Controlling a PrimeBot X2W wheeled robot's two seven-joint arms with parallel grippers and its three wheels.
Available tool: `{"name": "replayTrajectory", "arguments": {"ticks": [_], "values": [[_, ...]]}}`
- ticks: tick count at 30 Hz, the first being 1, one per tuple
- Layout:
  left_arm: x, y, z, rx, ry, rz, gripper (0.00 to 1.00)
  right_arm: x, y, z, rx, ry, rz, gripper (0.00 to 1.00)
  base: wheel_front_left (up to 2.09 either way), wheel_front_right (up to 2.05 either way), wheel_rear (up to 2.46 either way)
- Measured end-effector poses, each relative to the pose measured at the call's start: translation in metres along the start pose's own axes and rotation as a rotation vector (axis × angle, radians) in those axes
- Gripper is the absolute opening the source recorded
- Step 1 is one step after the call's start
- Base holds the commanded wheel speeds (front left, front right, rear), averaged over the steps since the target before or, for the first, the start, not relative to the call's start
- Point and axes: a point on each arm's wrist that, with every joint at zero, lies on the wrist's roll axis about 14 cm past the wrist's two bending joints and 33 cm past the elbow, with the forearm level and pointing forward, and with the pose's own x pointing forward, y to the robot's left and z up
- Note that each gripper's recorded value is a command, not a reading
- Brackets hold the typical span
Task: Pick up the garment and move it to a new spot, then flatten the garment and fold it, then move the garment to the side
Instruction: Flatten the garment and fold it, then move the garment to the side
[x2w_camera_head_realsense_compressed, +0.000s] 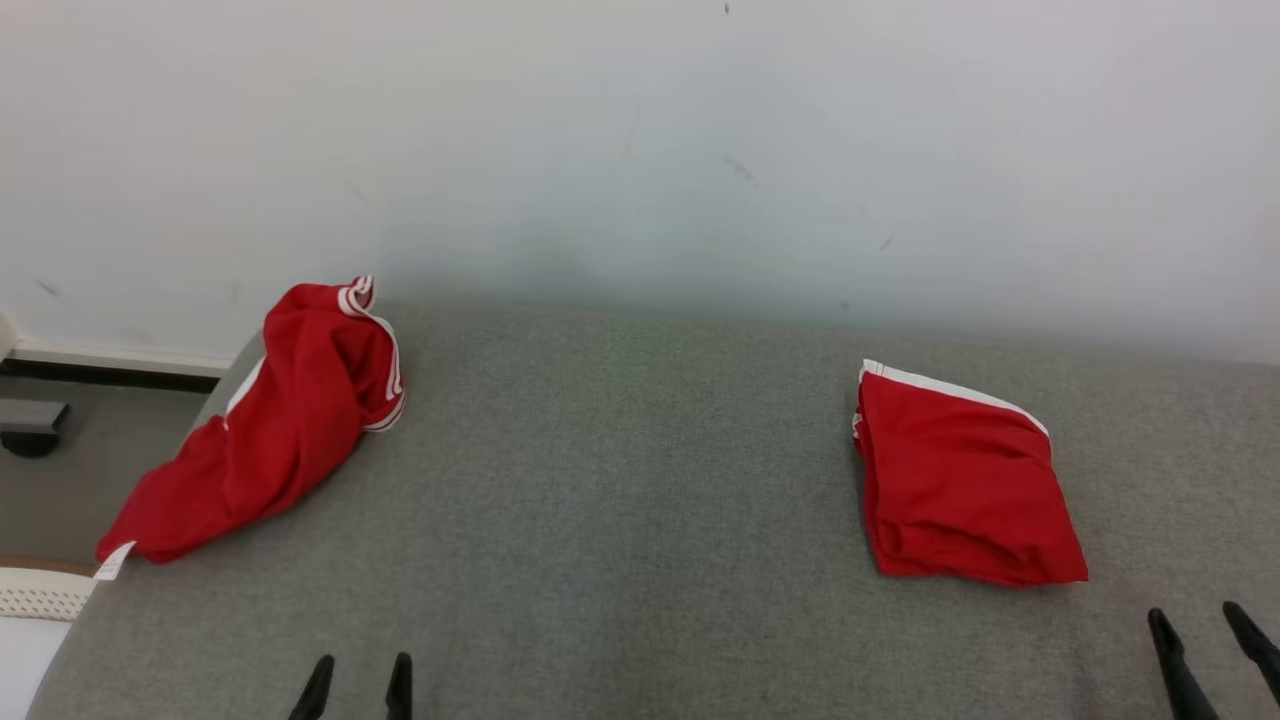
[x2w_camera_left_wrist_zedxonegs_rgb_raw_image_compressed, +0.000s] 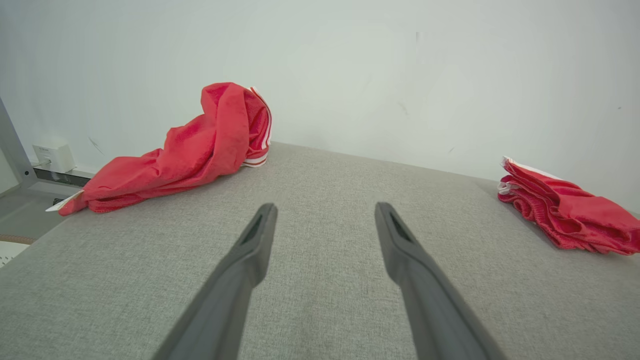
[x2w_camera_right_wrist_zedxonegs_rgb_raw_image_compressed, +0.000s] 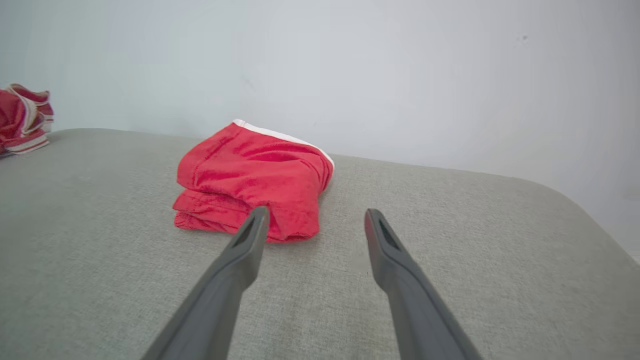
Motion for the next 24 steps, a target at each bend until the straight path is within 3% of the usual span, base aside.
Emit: {"name": "replayTrajectory", "arguments": {"ticks": [7, 14, 19, 24], "values": [[-0.004, 0.003, 0.0, 0.021, 0.002, -0.001, 1.0, -0.036, -0.022, 0.002, 0.06, -0.059, -0.133, 1.0, 0.0, 0.0, 0.0], [-0.007, 0.003, -0.004, 0.022, 0.014, -0.003, 1.0, -0.057, -0.025, -0.017, 0.107, -0.033, -0.196, 1.0, 0.0, 0.0, 0.0], [-0.003, -0.001, -0.007, 0.021, 0.027, -0.016, 1.0, -0.056, -0.018, -0.041, 0.286, 0.025, -0.223, 1.0, 0.0, 0.0, 0.0], [0.002, -0.008, -0.017, 0.017, 0.061, -0.041, 1.0, -0.025, -0.024, -0.015, 0.407, 0.021, -0.189, 1.0, 0.0, 0.0, 0.0]]}}
